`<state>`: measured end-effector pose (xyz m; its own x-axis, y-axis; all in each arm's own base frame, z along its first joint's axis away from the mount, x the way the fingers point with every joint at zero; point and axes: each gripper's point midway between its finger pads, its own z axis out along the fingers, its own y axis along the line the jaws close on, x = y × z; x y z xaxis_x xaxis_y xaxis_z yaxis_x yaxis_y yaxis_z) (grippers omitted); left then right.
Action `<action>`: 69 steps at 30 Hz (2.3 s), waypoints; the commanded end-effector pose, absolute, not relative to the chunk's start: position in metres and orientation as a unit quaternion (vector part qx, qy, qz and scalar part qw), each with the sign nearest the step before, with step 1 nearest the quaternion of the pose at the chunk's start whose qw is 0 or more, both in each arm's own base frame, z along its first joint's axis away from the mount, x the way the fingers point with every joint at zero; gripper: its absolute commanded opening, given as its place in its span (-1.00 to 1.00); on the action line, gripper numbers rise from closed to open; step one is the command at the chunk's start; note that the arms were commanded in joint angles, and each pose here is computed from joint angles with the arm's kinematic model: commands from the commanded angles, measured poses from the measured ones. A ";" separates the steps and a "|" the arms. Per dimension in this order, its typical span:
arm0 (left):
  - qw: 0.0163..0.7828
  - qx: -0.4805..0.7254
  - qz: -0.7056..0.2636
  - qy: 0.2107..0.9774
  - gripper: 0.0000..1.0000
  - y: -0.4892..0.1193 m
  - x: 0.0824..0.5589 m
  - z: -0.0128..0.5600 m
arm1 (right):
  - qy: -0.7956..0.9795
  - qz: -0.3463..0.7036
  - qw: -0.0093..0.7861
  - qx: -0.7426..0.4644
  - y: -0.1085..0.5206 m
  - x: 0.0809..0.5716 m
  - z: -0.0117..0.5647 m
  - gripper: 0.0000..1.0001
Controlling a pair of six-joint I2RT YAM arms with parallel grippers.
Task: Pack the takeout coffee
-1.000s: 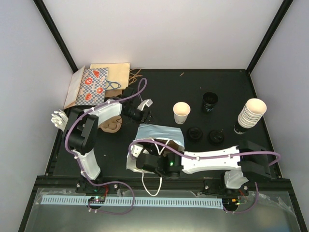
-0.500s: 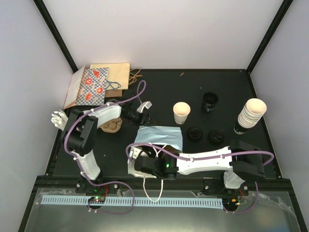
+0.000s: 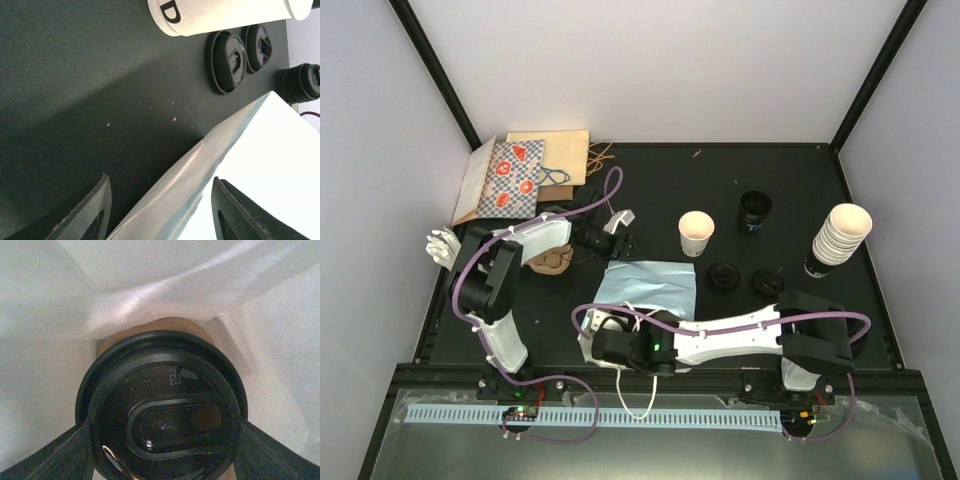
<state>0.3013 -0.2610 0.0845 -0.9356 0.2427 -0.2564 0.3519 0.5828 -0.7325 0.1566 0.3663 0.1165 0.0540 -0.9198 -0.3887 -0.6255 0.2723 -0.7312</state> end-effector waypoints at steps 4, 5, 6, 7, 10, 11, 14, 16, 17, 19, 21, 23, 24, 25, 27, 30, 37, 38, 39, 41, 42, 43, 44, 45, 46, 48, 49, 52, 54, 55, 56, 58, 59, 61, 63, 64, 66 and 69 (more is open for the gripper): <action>0.041 0.168 -0.440 0.881 0.13 -0.268 0.284 0.095 | 0.652 -0.252 0.395 -0.596 0.349 0.169 0.097 -0.42; 0.040 0.166 -0.439 0.882 0.12 -0.267 0.284 0.095 | 0.651 -0.256 0.393 -0.597 0.350 0.170 0.096 -0.42; 0.039 0.164 -0.439 0.883 0.12 -0.267 0.283 0.095 | 0.649 -0.260 0.393 -0.597 0.352 0.171 0.096 -0.42; 0.037 0.163 -0.439 0.883 0.11 -0.267 0.283 0.094 | 0.648 -0.263 0.391 -0.599 0.353 0.171 0.096 -0.42; 0.034 0.163 -0.438 0.883 0.10 -0.268 0.281 0.094 | 0.645 -0.264 0.392 -0.601 0.356 0.172 0.097 -0.42; 0.031 0.163 -0.438 0.883 0.10 -0.268 0.280 0.094 | 0.644 -0.264 0.392 -0.601 0.357 0.172 0.097 -0.42; 0.026 0.163 -0.438 0.884 0.11 -0.269 0.279 0.092 | 0.639 -0.271 0.392 -0.603 0.358 0.173 0.098 -0.42; 0.023 0.161 -0.437 0.884 0.10 -0.270 0.279 0.091 | 0.636 -0.276 0.392 -0.604 0.359 0.173 0.098 -0.42; 0.020 0.160 -0.437 0.885 0.09 -0.270 0.278 0.090 | 0.635 -0.277 0.392 -0.605 0.360 0.174 0.098 -0.42; 0.016 0.157 -0.437 0.886 0.08 -0.271 0.278 0.088 | 0.633 -0.281 0.392 -0.606 0.361 0.175 0.099 -0.42; 0.011 0.155 -0.436 0.886 0.06 -0.272 0.277 0.087 | 0.629 -0.289 0.390 -0.607 0.361 0.176 0.100 -0.42; 0.008 0.153 -0.435 0.887 0.06 -0.272 0.276 0.087 | 0.628 -0.292 0.390 -0.607 0.363 0.176 0.100 -0.42; 0.007 0.153 -0.435 0.887 0.05 -0.273 0.276 0.088 | 0.629 -0.289 0.391 -0.607 0.364 0.176 0.101 -0.42; 0.006 0.153 -0.435 0.887 0.05 -0.273 0.275 0.089 | 0.632 -0.282 0.392 -0.606 0.364 0.175 0.102 -0.42; 0.006 0.155 -0.435 0.887 0.05 -0.274 0.274 0.091 | 0.644 -0.254 0.395 -0.604 0.366 0.173 0.105 -0.42; 0.007 0.158 -0.434 0.887 0.05 -0.274 0.272 0.093 | 0.666 -0.211 0.393 -0.598 0.364 0.171 0.110 -0.42; 0.006 0.161 -0.432 0.887 0.05 -0.276 0.269 0.094 | 0.698 -0.158 0.368 -0.594 0.358 0.171 0.103 -0.42; 0.006 0.161 -0.431 0.888 0.05 -0.276 0.269 0.094 | 0.702 -0.151 0.364 -0.593 0.357 0.171 0.103 -0.42; 0.006 0.161 -0.431 0.888 0.05 -0.276 0.269 0.094 | 0.704 -0.145 0.361 -0.594 0.358 0.171 0.103 -0.42; 0.005 0.163 -0.431 0.887 0.05 -0.276 0.268 0.094 | 0.707 -0.140 0.356 -0.595 0.358 0.170 0.101 -0.42; 0.006 0.163 -0.431 0.887 0.05 -0.276 0.268 0.094 | 0.709 -0.138 0.351 -0.596 0.357 0.171 0.099 -0.42; 0.006 0.163 -0.431 0.887 0.05 -0.277 0.268 0.095 | 0.711 -0.137 0.346 -0.597 0.357 0.171 0.097 -0.42; 0.006 0.164 -0.432 0.887 0.05 -0.277 0.268 0.095 | 0.712 -0.139 0.343 -0.597 0.355 0.171 0.096 -0.42; 0.007 0.164 -0.432 0.887 0.05 -0.277 0.268 0.096 | 0.711 -0.142 0.341 -0.598 0.355 0.172 0.094 -0.42; 0.007 0.165 -0.431 0.887 0.05 -0.278 0.268 0.096 | 0.711 -0.147 0.337 -0.599 0.353 0.173 0.091 -0.42; 0.007 0.166 -0.431 0.887 0.05 -0.278 0.267 0.097 | 0.709 -0.157 0.333 -0.601 0.350 0.174 0.087 -0.42; 0.007 0.165 -0.431 0.887 0.05 -0.278 0.267 0.097 | 0.708 -0.161 0.330 -0.603 0.349 0.175 0.085 -0.42; 0.007 0.165 -0.431 0.887 0.05 -0.278 0.266 0.097 | 0.706 -0.171 0.323 -0.607 0.346 0.175 0.081 -0.42; 0.007 0.164 -0.430 0.888 0.05 -0.277 0.266 0.096 | 0.707 -0.170 0.319 -0.608 0.346 0.174 0.079 -0.42; 0.007 0.164 -0.430 0.888 0.05 -0.277 0.266 0.096 | 0.708 -0.168 0.318 -0.607 0.346 0.174 0.080 -0.42; 0.008 0.164 -0.429 0.888 0.05 -0.277 0.266 0.096 | 0.710 -0.163 0.318 -0.607 0.347 0.174 0.081 -0.42; 0.012 0.164 -0.426 0.890 0.06 -0.276 0.267 0.097 | 0.715 -0.153 0.317 -0.604 0.347 0.174 0.085 -0.42; 0.013 0.163 -0.424 0.891 0.08 -0.275 0.267 0.098 | 0.718 -0.146 0.317 -0.602 0.348 0.174 0.088 -0.42; 0.018 0.164 -0.422 0.891 0.13 -0.275 0.268 0.100 | 0.721 -0.136 0.316 -0.601 0.348 0.174 0.092 -0.42; 0.023 0.163 -0.418 0.893 0.21 -0.274 0.270 0.103 | 0.725 -0.128 0.313 -0.600 0.347 0.174 0.095 -0.42; 0.027 0.162 -0.415 0.895 0.24 -0.272 0.271 0.104 | 0.727 -0.124 0.313 -0.598 0.347 0.176 0.097 -0.42; 0.037 0.160 -0.407 0.898 0.32 -0.269 0.274 0.107 | 0.730 -0.117 0.311 -0.597 0.346 0.177 0.099 -0.42; 0.055 0.156 -0.398 0.903 0.42 -0.262 0.279 0.116 | 0.736 -0.106 0.303 -0.596 0.343 0.178 0.099 -0.42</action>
